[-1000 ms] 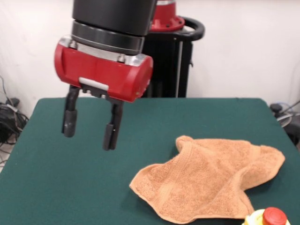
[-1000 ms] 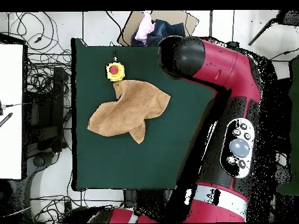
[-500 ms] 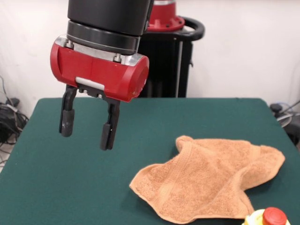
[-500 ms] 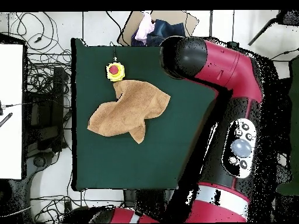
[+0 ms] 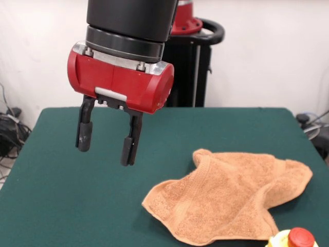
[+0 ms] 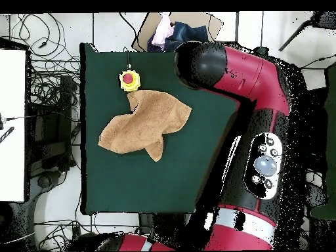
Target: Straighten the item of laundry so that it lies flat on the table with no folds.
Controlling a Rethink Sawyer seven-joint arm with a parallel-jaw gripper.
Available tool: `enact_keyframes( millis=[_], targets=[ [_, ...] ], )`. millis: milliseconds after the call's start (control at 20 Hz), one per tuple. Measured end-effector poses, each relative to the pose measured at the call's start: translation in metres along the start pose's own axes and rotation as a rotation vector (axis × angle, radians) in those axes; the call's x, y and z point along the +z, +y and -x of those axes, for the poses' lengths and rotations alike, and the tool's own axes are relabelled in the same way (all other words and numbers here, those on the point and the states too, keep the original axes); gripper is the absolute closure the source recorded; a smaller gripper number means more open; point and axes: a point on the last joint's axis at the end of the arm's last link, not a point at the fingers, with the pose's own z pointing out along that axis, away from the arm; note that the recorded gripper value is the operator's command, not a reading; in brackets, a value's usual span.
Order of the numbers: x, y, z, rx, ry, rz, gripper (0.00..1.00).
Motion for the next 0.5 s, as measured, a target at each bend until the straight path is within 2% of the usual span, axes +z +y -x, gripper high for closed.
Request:
enact_keyframes(
  millis=[500],
  targets=[
    [-0.0004,0.0027,-0.0007,-0.003,0.001,0.001,0.0]
  ],
)
